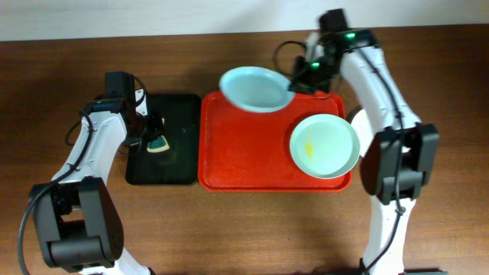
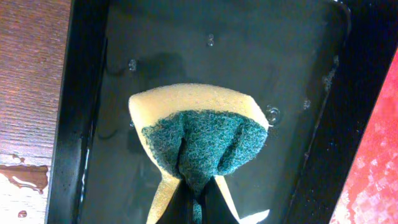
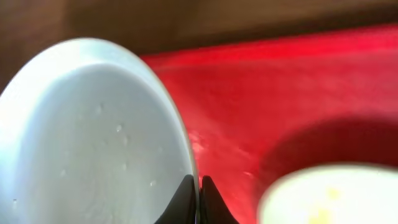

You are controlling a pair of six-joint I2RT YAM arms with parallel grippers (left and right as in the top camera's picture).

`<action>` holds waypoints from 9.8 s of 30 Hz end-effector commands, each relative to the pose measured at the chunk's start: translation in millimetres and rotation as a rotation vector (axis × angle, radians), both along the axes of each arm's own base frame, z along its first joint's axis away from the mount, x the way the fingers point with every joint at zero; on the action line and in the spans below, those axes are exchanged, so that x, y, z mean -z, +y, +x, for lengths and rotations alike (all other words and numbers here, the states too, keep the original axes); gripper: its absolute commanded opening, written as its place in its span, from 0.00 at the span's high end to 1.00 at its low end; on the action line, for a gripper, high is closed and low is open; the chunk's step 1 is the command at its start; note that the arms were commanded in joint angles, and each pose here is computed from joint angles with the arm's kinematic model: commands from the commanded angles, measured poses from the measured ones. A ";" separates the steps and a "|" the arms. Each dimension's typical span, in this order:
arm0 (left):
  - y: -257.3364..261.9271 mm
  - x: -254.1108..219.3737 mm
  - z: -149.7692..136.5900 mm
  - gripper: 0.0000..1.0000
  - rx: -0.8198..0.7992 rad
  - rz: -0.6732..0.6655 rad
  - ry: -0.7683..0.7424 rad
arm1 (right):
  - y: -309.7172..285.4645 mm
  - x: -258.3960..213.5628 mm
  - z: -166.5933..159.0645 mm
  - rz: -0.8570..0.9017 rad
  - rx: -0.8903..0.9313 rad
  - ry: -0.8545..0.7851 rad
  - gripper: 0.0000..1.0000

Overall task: Clean dirty plates on tray and stack at the side
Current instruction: 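Carry the plate right and lay it on the white plate on the table, then release the stacked plate and raise the right gripper, then move the right gripper to the light-blue plate rim on the red tray, then drag the light-blue plate toward the tray center and grip its rim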

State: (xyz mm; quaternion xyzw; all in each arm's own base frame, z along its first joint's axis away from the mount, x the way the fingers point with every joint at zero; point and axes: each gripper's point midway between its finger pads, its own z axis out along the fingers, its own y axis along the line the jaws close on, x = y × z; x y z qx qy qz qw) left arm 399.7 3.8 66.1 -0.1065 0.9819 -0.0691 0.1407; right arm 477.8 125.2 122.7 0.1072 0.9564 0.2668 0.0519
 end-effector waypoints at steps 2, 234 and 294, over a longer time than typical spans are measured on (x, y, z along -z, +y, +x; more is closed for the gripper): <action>-3.4 0.7 -0.6 1.00 0.026 -0.004 -0.001 | -65.8 -18.6 -6.9 0.039 0.140 0.054 0.96; -6.0 0.0 2.0 1.00 0.033 -0.004 -0.013 | -16.1 96.4 -87.2 -0.271 -0.281 0.098 0.83; -6.1 0.0 1.9 1.00 0.033 -0.004 -0.012 | -4.7 116.4 -89.9 -0.327 -0.063 0.160 0.84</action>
